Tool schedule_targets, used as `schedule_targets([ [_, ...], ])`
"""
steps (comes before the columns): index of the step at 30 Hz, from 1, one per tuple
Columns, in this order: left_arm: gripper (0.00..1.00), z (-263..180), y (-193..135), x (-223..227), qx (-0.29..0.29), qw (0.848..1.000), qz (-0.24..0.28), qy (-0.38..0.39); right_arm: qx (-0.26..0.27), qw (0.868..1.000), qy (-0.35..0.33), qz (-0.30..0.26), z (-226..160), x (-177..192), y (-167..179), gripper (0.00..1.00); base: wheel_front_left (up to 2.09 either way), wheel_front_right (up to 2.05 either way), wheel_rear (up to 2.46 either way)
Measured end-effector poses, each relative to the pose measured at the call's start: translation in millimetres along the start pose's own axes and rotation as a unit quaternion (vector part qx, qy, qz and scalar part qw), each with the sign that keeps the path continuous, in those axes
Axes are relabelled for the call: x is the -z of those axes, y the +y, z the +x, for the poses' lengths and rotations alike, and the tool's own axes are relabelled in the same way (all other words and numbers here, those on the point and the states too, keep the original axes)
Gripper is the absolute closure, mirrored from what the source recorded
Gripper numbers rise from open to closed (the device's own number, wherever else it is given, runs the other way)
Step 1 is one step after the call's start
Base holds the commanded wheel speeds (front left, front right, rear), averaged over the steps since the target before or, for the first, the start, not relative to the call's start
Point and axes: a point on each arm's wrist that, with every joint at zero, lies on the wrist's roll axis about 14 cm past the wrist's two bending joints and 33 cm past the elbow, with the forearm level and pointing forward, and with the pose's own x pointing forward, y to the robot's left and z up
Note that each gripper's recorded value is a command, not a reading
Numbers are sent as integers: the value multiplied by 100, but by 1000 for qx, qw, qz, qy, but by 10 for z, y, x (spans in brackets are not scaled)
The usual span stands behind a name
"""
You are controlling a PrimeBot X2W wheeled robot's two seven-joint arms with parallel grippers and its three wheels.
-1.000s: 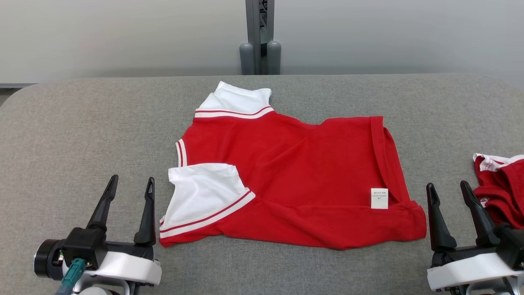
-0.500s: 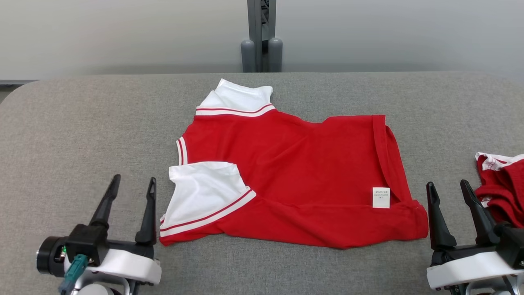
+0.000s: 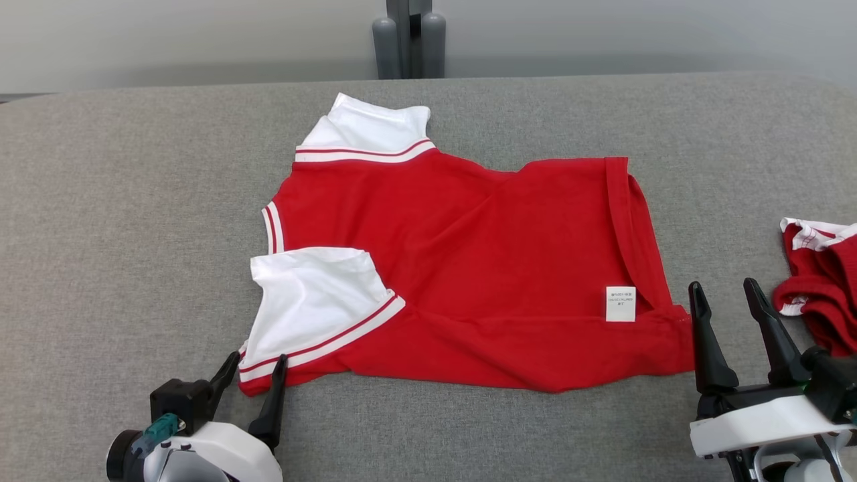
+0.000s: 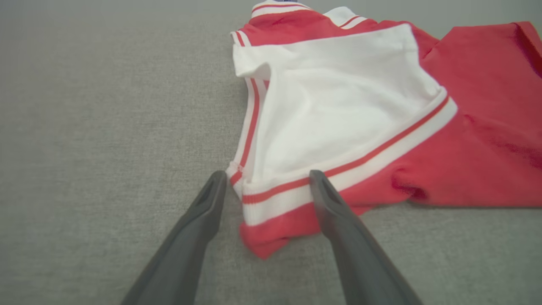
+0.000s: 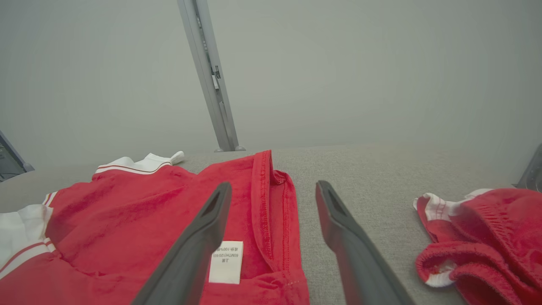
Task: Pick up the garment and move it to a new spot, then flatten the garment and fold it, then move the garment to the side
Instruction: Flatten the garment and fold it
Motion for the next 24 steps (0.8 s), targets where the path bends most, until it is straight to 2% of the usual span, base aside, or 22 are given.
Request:
schedule_targets([
  [10, 0, 111, 8, 181, 7, 999, -29, 39, 12, 1000, 14, 4, 34, 98, -80, 0, 0, 0, 0],
  [11, 4, 116, 6, 192, 7, 999, -30, 42, 16, 1000, 22, 3, 26, 135, -104, 0, 0, 0, 0],
  [12, 15, 118, 7, 193, 7, 999, -31, 42, 18, 999, 30, 4, 16, 179, -117, 0, 0, 0, 0],
  [14, 30, 122, 3, 203, 8, 998, -34, 44, 20, 999, 50, 5, -7, 284, -129, 0, 0, 0, 0],
  [15, 48, 126, 1, 210, 9, 998, -34, 46, 21, 998, 61, 6, -26, 356, -136, 0, 0, 0, 0],
  [21, 67, 154, -5, 224, 10, 998, -35, 50, 24, 988, 149, 24, -159, 908, -113, 0, 0, 0, 0],
  [23, 83, 167, -5, 223, 11, 998, -35, 51, 25, 985, 166, 30, -168, 1034, -107, 0, 0, 0, 0],
  [24, 98, 173, -2, 222, 11, 998, -35, 51, 25, 984, 172, 33, -167, 1083, -98, 0, 0, 0, 0],
])
